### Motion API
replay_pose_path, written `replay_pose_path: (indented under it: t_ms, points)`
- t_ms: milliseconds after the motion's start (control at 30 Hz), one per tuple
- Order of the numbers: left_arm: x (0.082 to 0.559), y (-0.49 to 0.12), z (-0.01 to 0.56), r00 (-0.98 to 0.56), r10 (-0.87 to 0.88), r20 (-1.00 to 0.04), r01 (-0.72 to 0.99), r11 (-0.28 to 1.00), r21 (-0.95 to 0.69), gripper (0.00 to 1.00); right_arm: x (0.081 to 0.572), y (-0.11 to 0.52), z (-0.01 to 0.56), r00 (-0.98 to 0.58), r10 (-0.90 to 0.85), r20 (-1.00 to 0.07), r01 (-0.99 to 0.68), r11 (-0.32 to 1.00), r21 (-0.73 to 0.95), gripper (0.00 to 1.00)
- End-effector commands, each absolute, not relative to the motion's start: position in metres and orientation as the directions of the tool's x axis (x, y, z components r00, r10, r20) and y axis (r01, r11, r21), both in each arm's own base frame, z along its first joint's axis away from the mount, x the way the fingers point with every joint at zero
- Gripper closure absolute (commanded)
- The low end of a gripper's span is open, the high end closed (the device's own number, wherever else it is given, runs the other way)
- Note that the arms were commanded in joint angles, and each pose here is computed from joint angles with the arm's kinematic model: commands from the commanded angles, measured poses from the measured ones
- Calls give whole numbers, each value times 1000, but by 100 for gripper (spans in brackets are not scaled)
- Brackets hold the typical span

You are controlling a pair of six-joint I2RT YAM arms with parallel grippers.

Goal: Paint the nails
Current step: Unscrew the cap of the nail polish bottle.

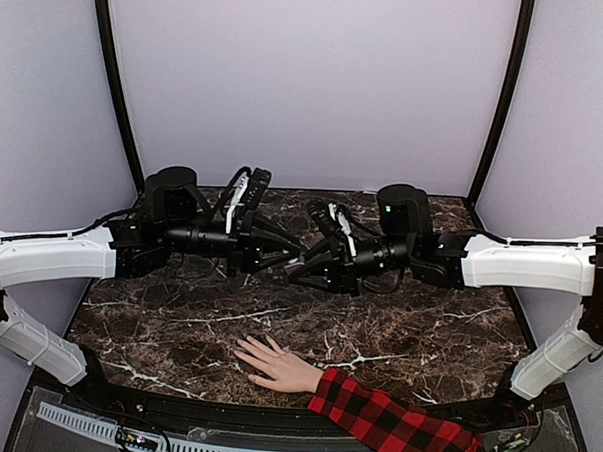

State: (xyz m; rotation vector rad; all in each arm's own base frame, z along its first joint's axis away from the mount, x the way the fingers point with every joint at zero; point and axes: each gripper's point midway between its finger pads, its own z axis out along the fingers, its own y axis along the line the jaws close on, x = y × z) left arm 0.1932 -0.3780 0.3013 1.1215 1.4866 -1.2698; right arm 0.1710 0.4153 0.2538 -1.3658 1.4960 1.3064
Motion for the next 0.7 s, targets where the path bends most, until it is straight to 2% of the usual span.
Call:
replay_pose_path:
  t_ms: [0,67,167,400,667]
  points:
    - [178,-370,327,-143,80,-986,990,26,-141,58,172,412,261,-169,-230,-958,-978,-82,192,93]
    - [173,-365,326,-126,87,-988,992,17,-125,49,168,411,262,-166,-230,-959,-975,-105,194,93]
    - [166,-358,328,-88,83,-993,996,0,-89,45,157,410,262,-168,-240,-956,-963,-167,211,94]
    - [150,-355,328,-34,83,-996,995,-91,-42,46,137,411,267,-140,-255,-957,-937,-278,211,95]
    - [138,-360,324,-22,74,-997,979,-201,-36,51,125,419,264,-133,-288,-948,-917,-327,228,96]
